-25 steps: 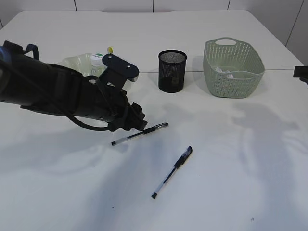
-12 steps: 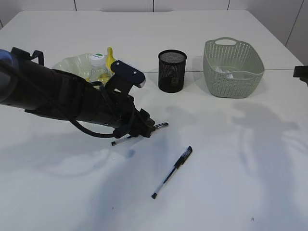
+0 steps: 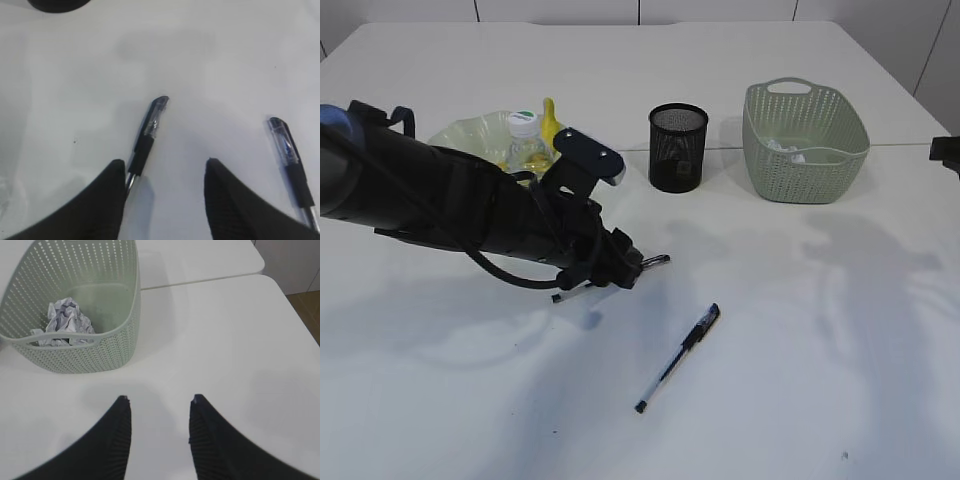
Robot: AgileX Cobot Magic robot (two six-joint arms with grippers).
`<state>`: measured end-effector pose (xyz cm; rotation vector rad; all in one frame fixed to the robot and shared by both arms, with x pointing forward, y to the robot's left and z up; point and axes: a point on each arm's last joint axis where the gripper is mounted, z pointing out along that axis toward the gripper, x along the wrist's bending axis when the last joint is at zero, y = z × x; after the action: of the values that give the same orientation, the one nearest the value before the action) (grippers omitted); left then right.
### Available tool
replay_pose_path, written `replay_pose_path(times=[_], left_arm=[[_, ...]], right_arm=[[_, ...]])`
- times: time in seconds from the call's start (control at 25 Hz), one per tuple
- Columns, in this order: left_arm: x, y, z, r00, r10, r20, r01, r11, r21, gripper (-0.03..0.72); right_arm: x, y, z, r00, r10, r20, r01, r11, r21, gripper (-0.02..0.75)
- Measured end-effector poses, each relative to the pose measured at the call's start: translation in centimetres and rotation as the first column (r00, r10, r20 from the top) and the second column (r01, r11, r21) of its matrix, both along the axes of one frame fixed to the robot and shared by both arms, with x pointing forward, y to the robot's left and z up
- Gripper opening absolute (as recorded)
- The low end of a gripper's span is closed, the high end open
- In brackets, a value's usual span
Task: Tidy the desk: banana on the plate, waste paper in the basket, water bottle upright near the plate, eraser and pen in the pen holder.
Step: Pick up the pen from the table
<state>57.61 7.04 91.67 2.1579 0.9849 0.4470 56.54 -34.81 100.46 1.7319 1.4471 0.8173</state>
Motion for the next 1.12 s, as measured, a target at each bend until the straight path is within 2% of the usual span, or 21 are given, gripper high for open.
replay_pose_path(times=[0.28, 0.6, 0.72, 1.0, 1.12], left_arm=[[-0.2, -0.4, 0.1, 1.0, -0.02, -0.016, 0.019, 0.999, -0.043, 0.276], [0.6, 0.7, -0.1, 1.0, 0.01, -0.023, -0.011, 0.999, -0.046, 0.269], [0.9, 0.8, 0.0, 1.0, 0.012, -0.015, -0.013, 0.999, -0.047, 0.298], [2.3, 0.0, 0.6, 1.0, 0.012, 0.018, -0.011, 0.998, -0.068, 0.447], [2.8, -0.4, 0.1, 1.0, 0.012, 0.018, -0.011, 0.998, -0.068, 0.459]], right_arm=[[0.0, 0.0, 0.0, 1.0, -0.003, 0.001, 0.003, 1.0, 0.004, 0.299], [0.0, 0.0, 0.0, 1.0, -0.003, 0.001, 0.003, 1.0, 0.004, 0.299], [0.0, 0.0, 0.0, 1.0, -0.003, 0.001, 0.003, 1.0, 0.004, 0.299], [0.0, 0.0, 0.0, 1.0, -0.003, 0.001, 0.003, 1.0, 0.004, 0.299], [0.0, 0.0, 0.0, 1.0, -0.003, 0.001, 0.003, 1.0, 0.004, 0.299]])
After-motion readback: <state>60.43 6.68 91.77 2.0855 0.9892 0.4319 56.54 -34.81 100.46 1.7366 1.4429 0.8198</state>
